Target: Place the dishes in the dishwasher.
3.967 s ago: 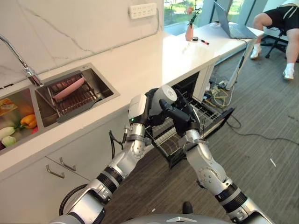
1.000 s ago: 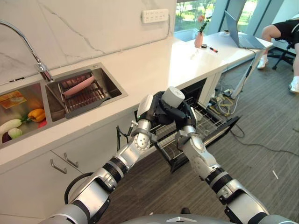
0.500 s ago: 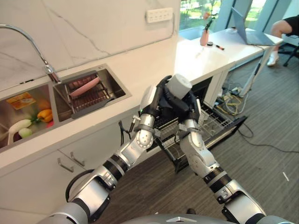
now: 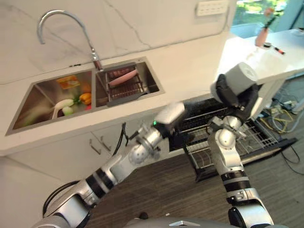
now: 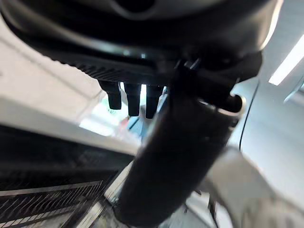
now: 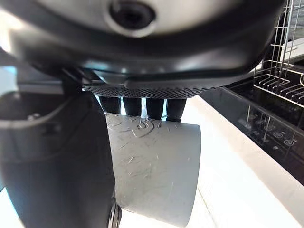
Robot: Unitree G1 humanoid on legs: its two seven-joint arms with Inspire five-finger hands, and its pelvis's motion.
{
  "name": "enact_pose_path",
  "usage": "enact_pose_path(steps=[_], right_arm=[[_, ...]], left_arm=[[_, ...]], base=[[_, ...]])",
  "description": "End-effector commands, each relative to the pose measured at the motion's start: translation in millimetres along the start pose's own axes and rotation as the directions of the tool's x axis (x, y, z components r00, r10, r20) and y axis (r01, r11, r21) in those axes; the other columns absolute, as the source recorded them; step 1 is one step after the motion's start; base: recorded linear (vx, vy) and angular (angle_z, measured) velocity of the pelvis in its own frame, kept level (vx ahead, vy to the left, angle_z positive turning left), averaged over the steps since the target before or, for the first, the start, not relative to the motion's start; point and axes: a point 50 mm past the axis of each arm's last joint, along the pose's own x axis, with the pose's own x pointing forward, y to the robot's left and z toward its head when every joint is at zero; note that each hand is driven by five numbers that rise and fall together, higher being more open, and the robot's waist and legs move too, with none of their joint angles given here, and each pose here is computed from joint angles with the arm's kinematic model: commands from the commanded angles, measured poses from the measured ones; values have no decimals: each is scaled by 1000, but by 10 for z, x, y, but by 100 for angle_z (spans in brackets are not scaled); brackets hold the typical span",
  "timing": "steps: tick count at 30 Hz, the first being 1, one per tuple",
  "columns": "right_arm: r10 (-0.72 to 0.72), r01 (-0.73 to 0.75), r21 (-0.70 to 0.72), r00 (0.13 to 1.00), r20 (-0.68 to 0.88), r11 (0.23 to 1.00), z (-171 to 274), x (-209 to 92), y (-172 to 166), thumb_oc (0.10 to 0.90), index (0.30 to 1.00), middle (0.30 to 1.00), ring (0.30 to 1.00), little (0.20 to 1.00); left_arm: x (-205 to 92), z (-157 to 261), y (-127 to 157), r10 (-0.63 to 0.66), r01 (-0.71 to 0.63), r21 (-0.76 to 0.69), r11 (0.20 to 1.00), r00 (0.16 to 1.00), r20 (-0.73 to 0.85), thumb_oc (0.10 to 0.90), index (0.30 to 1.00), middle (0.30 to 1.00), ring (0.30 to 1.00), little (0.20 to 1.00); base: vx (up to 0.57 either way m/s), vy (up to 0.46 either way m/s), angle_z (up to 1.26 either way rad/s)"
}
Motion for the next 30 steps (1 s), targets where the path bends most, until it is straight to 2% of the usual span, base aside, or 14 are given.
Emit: enact_pose_path(steps=[1,2,3,5,8,11,14,15,16,20,22,24,28,30], right_arm=[[49,-109,242,969,243,964,580,131,275,400,300,300,300,300],[90,-134,204,973,213,970,488,134,185,400,300,300,300,300],[94,-137,204,973,210,969,481,128,186,400,300,300,300,300],[166,-189,163,975,145,968,333,97,105,400,300,300,300,300],[306,-297,144,951,-44,944,-2,-32,4,400,300,300,300,300],[353,-364,-69,926,-134,929,-203,15,-220,400,300,300,300,300],[334,-366,-123,916,-223,922,-369,69,-400,400,300,300,300,300],[334,-366,-123,916,-221,922,-366,75,-401,400,300,300,300,300],[332,-371,-163,916,-227,914,-373,95,-467,400,300,300,300,300],[216,-290,-304,943,-255,908,-477,178,-787,400,300,300,300,300],[178,-277,-409,948,-263,870,-520,201,-918,400,300,300,300,300],[139,-275,-514,948,-287,812,-589,217,-1061,400,300,300,300,300],[72,-301,-588,922,-381,750,-778,200,-1191,400,300,300,300,300],[33,-322,-612,900,-435,723,-881,168,-1255,400,300,300,300,300]], left_arm=[[-24,135,279,79,-81,10,997,987,138,800,900,900,900,900],[-226,-93,183,97,-98,-149,984,995,-15,800,900,900,900,900],[-236,-96,186,97,-99,-152,983,995,-18,800,900,900,900,900],[-445,-314,125,121,-170,-301,938,977,-174,800,900,900,900,900],[-767,-538,-5,48,-161,-329,930,945,-324,800,900,900,900,900],[-1164,-784,-217,-28,-208,-408,889,865,-501,800,900,900,900,900],[-1547,-980,-399,-119,-177,-384,906,765,-633,800,900,900,900,900],[-1541,-980,-402,-118,-177,-384,906,766,-632,800,900,900,900,900],[-1657,-1033,-469,-143,-170,-378,910,727,-671,800,900,900,900,900],[-2003,-1174,-657,-166,-185,-334,924,593,-788,800,900,900,900,900],[-2131,-1224,-739,-167,-192,-312,930,534,-829,800,900,900,900,900],[-2229,-1242,-801,-173,-137,-277,951,506,-845,800,900,900,900,900],[-2469,-1279,-991,-198,-145,-269,952,377,-905,800,900,900,900,900],[-2501,-1291,-1014,-189,-164,-258,952,348,-918,800,900,900,900,900]], base=[[-35,22,27],[-8,14,15],[5,5,11],[-12,5,8],[-27,1,10],[-25,-3,13],[-34,-9,25],[-26,-12,29],[-17,-10,11],[-24,-27,15],[-44,-7,17],[-34,-4,9],[0,0,0],[0,0,0]])
